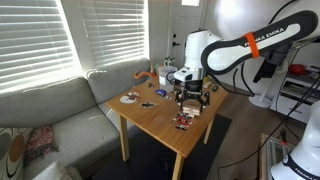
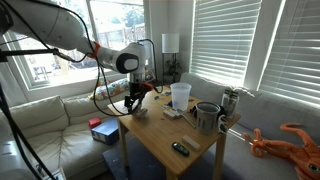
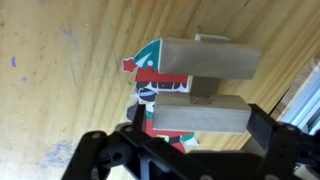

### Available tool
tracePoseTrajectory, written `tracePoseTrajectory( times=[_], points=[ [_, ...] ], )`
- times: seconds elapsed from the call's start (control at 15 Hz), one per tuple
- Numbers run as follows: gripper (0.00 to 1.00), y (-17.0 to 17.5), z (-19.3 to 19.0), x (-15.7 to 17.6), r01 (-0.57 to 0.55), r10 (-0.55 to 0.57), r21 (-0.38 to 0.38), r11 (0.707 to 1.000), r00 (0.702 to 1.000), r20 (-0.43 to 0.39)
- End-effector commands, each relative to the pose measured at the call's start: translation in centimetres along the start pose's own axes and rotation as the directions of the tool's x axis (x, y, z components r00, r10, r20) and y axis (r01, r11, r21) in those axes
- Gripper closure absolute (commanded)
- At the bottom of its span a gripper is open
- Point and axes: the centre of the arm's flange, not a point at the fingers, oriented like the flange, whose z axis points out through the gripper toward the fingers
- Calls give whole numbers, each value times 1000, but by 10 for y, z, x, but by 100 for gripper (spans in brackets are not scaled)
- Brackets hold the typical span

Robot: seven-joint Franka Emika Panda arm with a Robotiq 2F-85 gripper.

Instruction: Stack up the wooden chips on the left

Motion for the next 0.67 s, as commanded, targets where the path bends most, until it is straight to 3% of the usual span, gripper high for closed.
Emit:
tracePoseTrajectory(
  times=[0.0,0.6],
  points=[
    [0,1,5,-1,-12,12,-9,1000,1000,9],
    [0,2,10,-2,-15,15,2,1000,1000,7]
  ],
)
